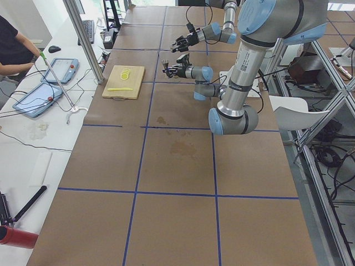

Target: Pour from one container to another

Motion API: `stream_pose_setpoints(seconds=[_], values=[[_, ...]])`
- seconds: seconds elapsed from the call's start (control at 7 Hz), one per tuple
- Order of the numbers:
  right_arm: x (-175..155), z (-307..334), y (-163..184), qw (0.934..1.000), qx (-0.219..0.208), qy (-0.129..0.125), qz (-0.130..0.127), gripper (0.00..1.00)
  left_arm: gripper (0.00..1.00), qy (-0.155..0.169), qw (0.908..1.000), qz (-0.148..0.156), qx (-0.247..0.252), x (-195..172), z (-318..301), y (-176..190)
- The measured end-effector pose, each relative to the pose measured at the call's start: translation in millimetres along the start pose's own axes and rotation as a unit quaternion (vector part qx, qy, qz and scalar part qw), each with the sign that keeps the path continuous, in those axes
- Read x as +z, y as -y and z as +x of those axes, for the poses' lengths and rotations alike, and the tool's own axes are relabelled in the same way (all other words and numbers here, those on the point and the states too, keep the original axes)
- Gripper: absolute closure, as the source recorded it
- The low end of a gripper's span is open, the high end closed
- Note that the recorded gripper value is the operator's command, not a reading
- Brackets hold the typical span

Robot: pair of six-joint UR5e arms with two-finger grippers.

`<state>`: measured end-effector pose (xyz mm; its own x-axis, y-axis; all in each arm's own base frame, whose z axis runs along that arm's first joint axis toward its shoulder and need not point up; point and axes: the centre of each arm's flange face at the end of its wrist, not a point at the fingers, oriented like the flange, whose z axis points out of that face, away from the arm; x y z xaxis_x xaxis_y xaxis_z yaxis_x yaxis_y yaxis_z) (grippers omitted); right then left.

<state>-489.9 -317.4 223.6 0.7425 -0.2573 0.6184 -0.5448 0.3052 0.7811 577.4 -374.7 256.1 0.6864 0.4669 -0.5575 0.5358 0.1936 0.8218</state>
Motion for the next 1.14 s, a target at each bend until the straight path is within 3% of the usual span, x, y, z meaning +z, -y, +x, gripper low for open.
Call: stream_pose_setpoints(seconds=[0.71, 1.14], values=[[25, -34, 62, 0.9967, -0.073, -0.018, -0.033, 1.00, 1.00, 0.001, 1.0000, 0.000, -0.001, -9, 12, -7], [34, -46, 73, 0.9929, -0.100, -0.030, -0.056, 1.00, 1.00, -0.001, 1.0000, 0.001, -0.005, -13, 24, -7]])
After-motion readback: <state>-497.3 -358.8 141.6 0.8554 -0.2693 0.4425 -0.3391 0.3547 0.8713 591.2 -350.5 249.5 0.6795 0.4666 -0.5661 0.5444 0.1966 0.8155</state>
